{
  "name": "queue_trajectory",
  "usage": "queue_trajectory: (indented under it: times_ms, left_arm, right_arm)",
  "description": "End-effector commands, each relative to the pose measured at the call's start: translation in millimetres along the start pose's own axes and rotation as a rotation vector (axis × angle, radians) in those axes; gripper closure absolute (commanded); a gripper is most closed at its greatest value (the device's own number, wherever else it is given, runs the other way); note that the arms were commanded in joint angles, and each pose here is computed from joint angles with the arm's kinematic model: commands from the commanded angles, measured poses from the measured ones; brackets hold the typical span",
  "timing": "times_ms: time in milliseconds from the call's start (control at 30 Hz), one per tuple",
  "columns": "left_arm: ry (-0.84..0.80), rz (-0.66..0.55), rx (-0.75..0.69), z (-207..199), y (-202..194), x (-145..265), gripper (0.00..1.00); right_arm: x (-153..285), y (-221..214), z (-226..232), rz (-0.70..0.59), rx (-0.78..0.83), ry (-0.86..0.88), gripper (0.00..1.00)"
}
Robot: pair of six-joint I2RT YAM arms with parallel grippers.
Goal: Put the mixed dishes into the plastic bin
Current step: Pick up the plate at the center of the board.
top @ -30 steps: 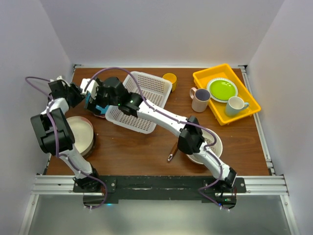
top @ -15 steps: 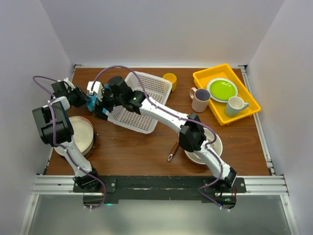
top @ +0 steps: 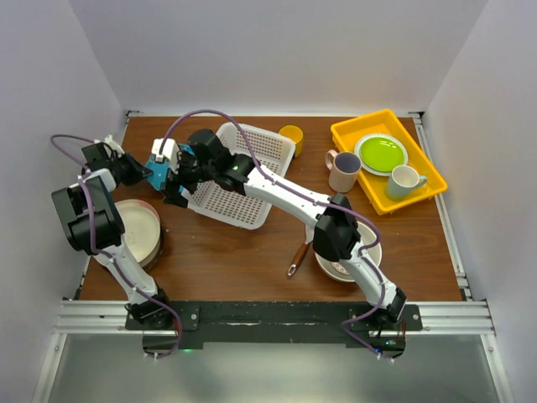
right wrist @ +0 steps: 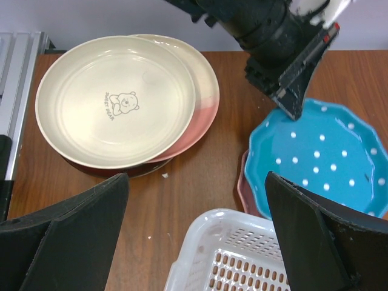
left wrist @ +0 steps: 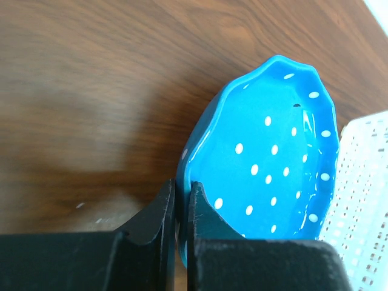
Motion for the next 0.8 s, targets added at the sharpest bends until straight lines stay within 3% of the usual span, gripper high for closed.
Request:
queue_trajectory:
  times_ms: [0,400,767]
  left_arm:
    - [-0.138,-0.216,-0.007,-45,58,51,1.00]
    - [-0.242,-0.288,0.098,-64,67,90,1.00]
    - [-0.387,-0.341,0.125,-105,59,127,1.00]
  right_arm:
    - [23,36,-4,-0.075,0.020,-0.010,0.02]
    - [34,37,-15,-0.071,-0.051,-0.065,0.02]
    - [97,49,-65,-0.178,-0.482,-0.215,0.02]
Point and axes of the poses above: each gripper's point midway between its finger pads, its own x axis back along the fingers, its own z axis along the line the jaws close on, y = z × x, the point moved 5 cm from there along x, back along the fingers, and after that the axes turned 9 degrees about x, right-handed, at the moved point
